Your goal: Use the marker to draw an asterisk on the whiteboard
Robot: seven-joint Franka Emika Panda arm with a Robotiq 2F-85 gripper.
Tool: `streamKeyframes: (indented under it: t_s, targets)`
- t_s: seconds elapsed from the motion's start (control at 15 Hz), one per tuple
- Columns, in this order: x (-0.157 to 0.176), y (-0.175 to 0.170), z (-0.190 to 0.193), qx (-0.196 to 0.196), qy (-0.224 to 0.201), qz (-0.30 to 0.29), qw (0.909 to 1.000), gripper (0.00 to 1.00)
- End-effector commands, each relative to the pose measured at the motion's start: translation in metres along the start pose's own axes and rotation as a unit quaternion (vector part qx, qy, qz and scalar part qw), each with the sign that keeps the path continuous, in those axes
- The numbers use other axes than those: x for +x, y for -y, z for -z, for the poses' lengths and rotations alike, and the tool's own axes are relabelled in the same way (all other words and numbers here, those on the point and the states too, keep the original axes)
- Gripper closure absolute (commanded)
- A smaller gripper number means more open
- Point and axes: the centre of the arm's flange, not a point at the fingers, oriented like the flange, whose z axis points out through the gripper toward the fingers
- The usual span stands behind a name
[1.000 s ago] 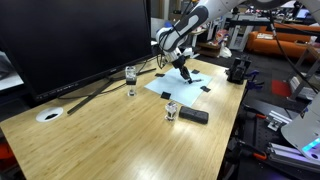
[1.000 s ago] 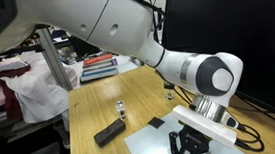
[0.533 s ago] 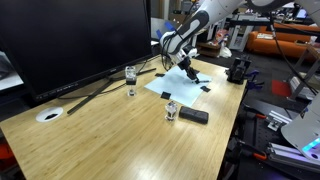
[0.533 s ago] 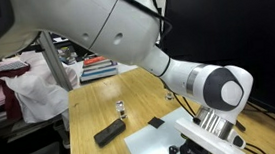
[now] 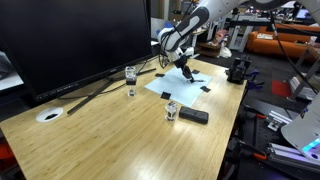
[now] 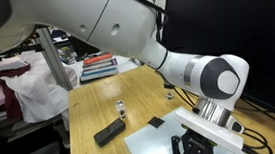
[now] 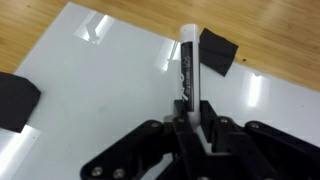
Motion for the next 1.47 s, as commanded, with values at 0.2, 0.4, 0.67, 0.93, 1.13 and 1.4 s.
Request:
streamKeyframes:
  t_s: [0.2, 0.4, 0.67, 0.93, 1.13, 1.4]
  targets:
    - [-0.001, 0.017, 0.025, -0.009, -0.034, 0.025, 0.9991, 0.95]
    - [0.007, 0.021, 0.029, -0.012, -0.036, 0.029, 0.9989, 0.95]
    - [0.017, 0.022, 0.032, -0.014, -0.03, 0.031, 0.999, 0.95]
    - [0.031, 0.022, 0.029, -0.017, -0.011, 0.032, 0.9993, 0.95]
    - [0.037, 0.022, 0.026, -0.019, 0.009, 0.032, 0.9993, 0.95]
    - [0.038, 0.02, 0.025, -0.019, 0.044, 0.026, 0.9985, 0.95]
